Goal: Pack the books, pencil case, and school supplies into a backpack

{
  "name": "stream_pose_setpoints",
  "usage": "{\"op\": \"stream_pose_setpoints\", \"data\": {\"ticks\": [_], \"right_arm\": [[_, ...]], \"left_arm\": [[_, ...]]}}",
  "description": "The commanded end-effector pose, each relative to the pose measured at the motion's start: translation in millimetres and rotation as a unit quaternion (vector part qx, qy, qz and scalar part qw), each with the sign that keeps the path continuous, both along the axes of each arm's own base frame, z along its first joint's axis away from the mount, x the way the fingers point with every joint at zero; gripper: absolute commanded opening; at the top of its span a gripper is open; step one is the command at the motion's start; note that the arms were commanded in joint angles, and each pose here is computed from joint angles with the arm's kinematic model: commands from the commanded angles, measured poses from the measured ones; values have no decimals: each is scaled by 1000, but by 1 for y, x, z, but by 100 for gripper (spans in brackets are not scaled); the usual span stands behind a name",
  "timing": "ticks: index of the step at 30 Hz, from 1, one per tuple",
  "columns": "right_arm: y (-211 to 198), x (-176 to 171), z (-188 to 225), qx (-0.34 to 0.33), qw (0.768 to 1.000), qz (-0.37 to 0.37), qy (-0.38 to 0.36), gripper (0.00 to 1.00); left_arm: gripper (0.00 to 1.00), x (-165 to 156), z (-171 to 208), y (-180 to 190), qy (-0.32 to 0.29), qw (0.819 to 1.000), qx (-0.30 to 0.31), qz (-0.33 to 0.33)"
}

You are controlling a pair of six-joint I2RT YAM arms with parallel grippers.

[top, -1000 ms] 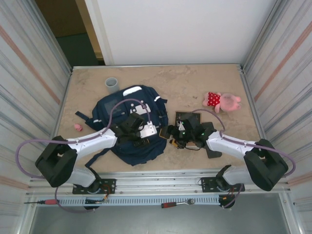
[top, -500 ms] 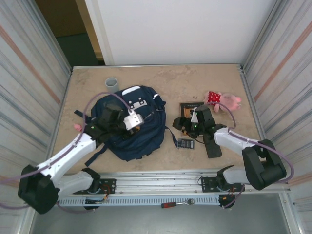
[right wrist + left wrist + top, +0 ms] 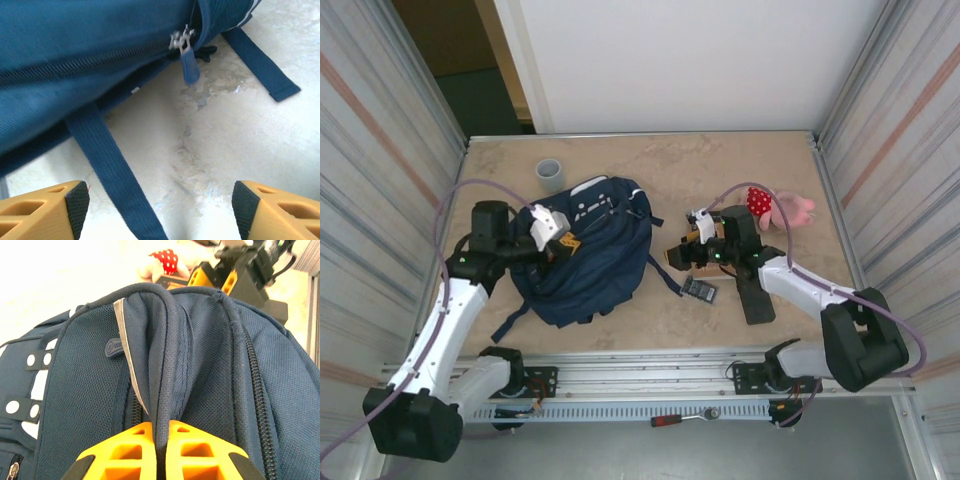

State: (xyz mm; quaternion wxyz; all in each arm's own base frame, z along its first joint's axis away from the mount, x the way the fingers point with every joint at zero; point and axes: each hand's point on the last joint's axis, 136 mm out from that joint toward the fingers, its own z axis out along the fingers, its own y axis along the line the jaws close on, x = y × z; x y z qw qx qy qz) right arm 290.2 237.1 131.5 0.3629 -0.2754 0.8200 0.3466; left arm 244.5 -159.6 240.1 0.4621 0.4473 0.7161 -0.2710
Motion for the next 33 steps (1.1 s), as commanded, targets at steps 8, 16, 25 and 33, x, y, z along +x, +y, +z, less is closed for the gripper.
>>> {"op": "stream_pose_setpoints", "data": {"ticks": [8, 16, 25, 33], "right_arm": [[42, 17, -12, -32, 989, 100, -106, 69], [50, 28, -4, -8, 983, 133, -124, 63], [52, 12, -3, 3, 982, 156, -110, 26], [50, 3, 11, 15, 981, 161, -108, 0]], "left_arm": [[0, -20, 60, -11, -100, 989, -34, -104], [0, -25, 53, -7, -102, 989, -3, -110], [0, -13, 49, -1, -108, 991, 10, -79], [0, -4, 39, 4, -108, 993, 16, -52]]}}
